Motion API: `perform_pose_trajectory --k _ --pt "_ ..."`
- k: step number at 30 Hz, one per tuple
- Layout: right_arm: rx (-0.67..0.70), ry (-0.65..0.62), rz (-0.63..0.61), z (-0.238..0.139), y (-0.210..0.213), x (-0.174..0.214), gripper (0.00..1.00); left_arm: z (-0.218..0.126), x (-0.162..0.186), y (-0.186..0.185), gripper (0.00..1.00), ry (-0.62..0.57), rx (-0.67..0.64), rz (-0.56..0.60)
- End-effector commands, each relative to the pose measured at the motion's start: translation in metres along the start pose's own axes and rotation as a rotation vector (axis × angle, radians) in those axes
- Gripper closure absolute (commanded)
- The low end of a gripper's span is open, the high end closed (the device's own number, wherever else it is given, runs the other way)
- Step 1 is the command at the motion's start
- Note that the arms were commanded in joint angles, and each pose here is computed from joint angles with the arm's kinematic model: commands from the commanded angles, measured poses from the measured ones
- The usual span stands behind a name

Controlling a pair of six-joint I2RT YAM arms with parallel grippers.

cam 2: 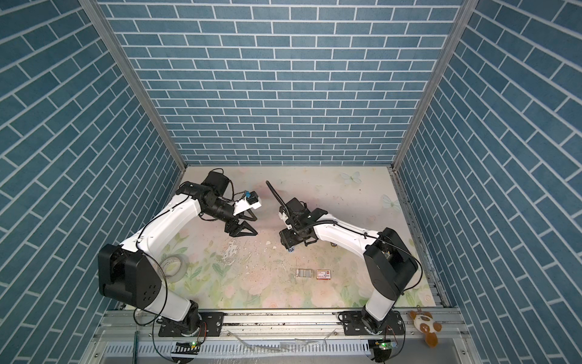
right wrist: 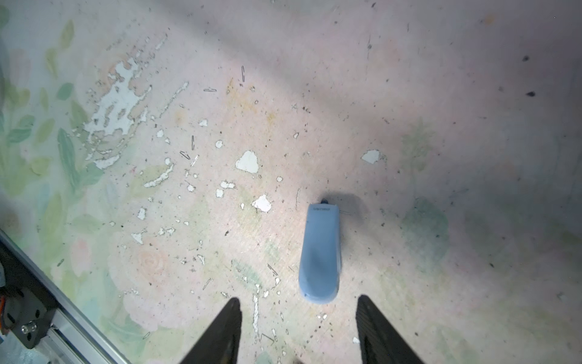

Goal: Load the staples into the stapler

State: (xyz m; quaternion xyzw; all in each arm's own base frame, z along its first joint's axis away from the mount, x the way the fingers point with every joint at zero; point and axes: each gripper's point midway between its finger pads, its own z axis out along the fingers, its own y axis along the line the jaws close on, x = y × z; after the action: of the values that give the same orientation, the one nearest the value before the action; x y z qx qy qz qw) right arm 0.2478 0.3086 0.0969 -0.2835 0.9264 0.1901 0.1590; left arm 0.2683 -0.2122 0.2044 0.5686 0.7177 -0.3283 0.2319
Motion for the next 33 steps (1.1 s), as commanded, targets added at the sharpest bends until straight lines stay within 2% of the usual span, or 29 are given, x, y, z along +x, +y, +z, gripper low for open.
perform_pose_trajectory --k 1,5,11,20,33 --pt "-0.024 -0.075 0.115 -0.017 -0.017 0.000 0.44 0.009 0.002 0.003 0.28 0.068 0.028 0.046" --pt "-0.049 -0.219 0.242 -0.040 -0.041 0.001 0.48 0.032 -0.003 0.004 0.28 0.141 0.073 0.117" --pt "-0.069 -0.318 0.339 -0.062 -0.059 0.019 0.53 0.079 0.000 -0.006 0.28 0.303 0.157 0.305" --pt "-0.051 -0.397 0.449 -0.070 -0.076 0.054 0.54 0.133 0.012 -0.009 0.29 0.447 0.289 0.485" --pt "-0.020 -0.400 0.495 -0.069 -0.086 0.076 0.55 0.177 0.022 0.015 0.29 0.495 0.258 0.674"
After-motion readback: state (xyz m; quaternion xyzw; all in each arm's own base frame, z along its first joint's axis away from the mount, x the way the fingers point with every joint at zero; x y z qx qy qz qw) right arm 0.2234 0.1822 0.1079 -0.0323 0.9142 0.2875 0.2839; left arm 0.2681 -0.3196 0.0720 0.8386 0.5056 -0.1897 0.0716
